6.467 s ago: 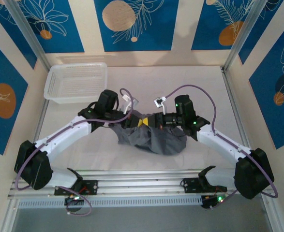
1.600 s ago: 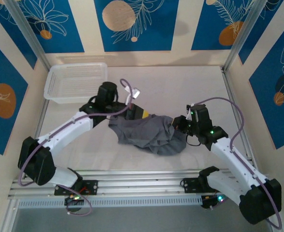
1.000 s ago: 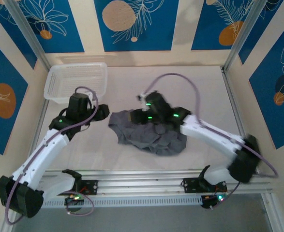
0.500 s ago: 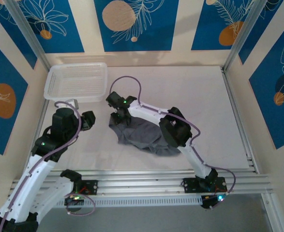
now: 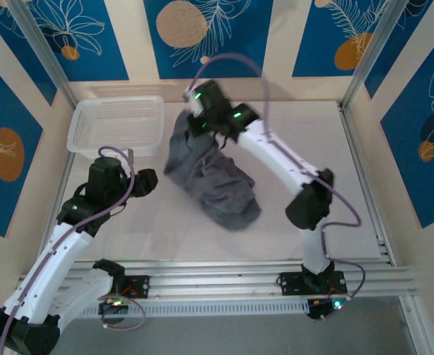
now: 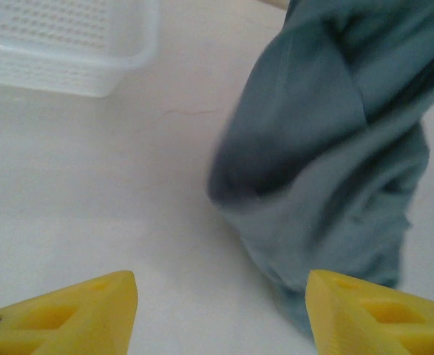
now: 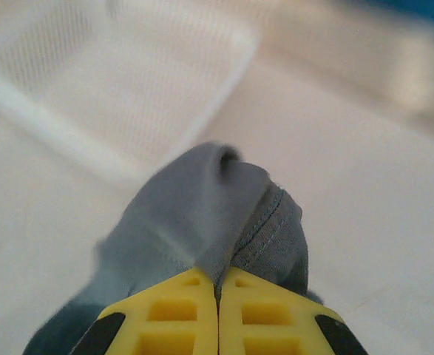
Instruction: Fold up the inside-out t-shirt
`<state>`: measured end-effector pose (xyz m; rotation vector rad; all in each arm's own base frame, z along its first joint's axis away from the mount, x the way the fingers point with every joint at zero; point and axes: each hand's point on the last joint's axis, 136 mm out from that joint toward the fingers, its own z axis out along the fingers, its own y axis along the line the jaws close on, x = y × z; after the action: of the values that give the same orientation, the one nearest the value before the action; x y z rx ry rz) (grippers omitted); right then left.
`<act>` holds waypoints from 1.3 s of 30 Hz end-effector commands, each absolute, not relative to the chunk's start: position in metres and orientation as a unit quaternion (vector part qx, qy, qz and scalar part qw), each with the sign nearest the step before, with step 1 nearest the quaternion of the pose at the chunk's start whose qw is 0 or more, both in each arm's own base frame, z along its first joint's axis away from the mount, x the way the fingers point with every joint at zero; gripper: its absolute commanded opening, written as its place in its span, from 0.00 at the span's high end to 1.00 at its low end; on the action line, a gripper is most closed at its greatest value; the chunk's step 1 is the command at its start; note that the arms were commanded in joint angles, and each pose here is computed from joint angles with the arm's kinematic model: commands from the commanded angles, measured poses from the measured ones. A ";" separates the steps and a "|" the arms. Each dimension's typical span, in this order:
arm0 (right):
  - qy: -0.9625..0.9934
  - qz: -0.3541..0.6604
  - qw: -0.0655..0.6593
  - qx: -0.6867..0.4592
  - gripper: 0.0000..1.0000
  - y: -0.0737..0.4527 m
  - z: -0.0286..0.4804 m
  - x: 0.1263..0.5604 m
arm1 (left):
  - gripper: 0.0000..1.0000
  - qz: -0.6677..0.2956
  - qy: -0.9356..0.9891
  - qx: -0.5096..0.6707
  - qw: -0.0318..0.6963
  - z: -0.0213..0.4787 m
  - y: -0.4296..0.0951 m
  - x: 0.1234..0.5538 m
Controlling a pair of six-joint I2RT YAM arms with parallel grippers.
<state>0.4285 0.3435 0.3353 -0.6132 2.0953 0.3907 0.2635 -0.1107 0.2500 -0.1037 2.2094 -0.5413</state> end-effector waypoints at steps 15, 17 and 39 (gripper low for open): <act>0.819 0.401 0.192 -0.362 0.72 0.392 0.184 0.165 | 0.34 -0.219 0.867 -0.005 0.447 0.272 -0.118 0.276; 0.842 0.362 0.199 -0.348 0.61 0.382 0.182 0.166 | 0.34 -0.218 0.872 0.001 0.438 0.266 -0.122 0.280; 0.947 0.251 0.183 0.080 0.50 0.201 0.101 0.292 | 0.28 -0.109 0.958 0.177 0.198 0.072 -0.306 0.318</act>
<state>0.2943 0.1968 0.0933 0.2083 2.6848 0.6534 0.2971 -0.3156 0.0759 0.5539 2.7102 -0.4465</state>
